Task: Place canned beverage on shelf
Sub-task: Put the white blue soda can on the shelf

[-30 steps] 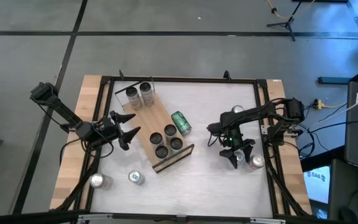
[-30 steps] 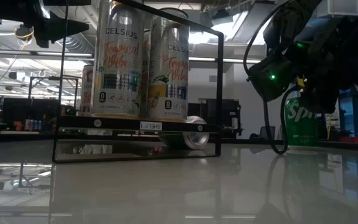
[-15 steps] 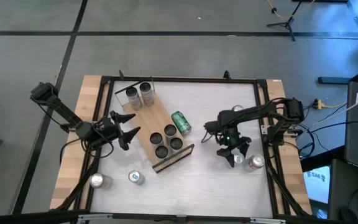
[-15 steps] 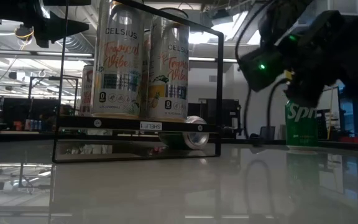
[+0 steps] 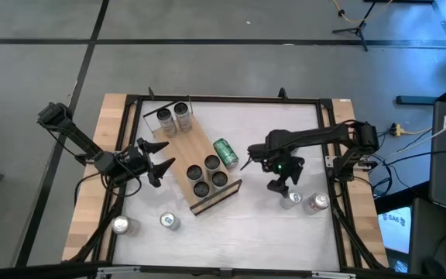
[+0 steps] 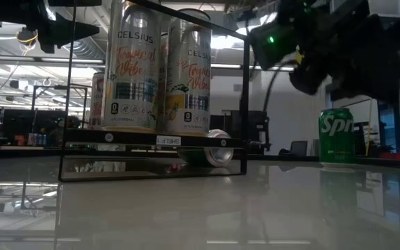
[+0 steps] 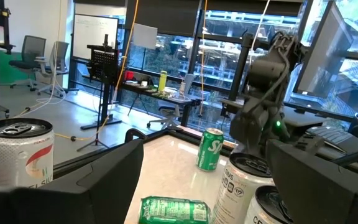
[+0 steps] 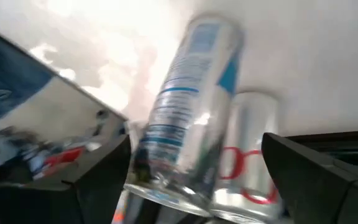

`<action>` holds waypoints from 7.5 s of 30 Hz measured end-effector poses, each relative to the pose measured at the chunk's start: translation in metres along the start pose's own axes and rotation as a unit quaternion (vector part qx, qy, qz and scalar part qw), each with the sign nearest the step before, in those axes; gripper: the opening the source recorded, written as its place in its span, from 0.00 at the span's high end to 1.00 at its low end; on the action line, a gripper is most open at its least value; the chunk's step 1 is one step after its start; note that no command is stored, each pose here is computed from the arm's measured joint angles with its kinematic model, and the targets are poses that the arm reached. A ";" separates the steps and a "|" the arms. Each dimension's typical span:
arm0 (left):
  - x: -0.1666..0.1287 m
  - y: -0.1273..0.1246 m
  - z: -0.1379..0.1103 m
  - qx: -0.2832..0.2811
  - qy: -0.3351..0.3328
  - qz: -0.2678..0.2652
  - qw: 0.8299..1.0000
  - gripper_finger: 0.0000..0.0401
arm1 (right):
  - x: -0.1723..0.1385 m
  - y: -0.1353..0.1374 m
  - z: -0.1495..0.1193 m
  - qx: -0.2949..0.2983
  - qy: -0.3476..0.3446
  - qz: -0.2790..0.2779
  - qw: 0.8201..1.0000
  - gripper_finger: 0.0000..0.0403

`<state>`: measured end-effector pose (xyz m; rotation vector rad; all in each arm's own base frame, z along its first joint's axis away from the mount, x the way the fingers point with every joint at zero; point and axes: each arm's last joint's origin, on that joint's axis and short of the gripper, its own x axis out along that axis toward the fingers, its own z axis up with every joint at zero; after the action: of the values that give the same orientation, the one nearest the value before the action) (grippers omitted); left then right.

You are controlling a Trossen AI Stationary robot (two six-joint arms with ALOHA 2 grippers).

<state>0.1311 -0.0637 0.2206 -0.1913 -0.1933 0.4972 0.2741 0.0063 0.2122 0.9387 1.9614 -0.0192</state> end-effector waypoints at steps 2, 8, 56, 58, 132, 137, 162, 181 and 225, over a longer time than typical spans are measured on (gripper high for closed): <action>0.000 0.000 0.000 0.000 0.000 0.000 1.000 0.17 | -0.010 0.005 -0.003 -0.015 -0.018 -0.030 0.999 0.11; 0.000 0.000 -0.001 0.004 0.002 0.000 1.000 0.17 | -0.046 0.021 -0.014 -0.084 -0.087 -0.110 0.987 0.11; 0.000 0.000 -0.007 0.040 0.019 0.005 0.999 0.17 | 0.062 0.090 -0.117 -0.419 -0.118 -0.402 0.805 0.11; 0.000 0.000 -0.007 0.040 0.019 0.005 0.999 0.17 | 0.066 0.088 -0.114 -0.419 -0.119 -0.402 0.805 0.11; 0.000 0.000 -0.007 0.040 0.019 0.004 0.999 0.17 | -0.039 0.030 -0.024 0.143 -0.283 -0.139 0.938 0.39; 0.000 0.000 -0.007 0.040 0.019 0.004 0.999 0.17 | -0.056 0.012 -0.012 0.153 -0.295 -0.122 0.935 0.39; 0.000 0.000 -0.007 0.041 0.019 0.005 0.999 0.17 | -0.091 -0.043 0.010 0.217 -0.295 -0.064 0.928 0.39; 0.000 0.000 -0.007 0.042 0.020 0.005 0.999 0.17 | -0.092 -0.043 0.011 0.215 -0.304 -0.062 0.926 0.39; 0.000 0.000 -0.007 0.042 0.020 0.004 0.999 0.17 | -0.092 -0.043 0.013 0.213 -0.304 -0.058 0.927 0.09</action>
<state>0.1326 -0.0646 0.2133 -0.1203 -0.1327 0.5087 0.2824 -0.0838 0.2592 0.9403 1.4408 -0.7446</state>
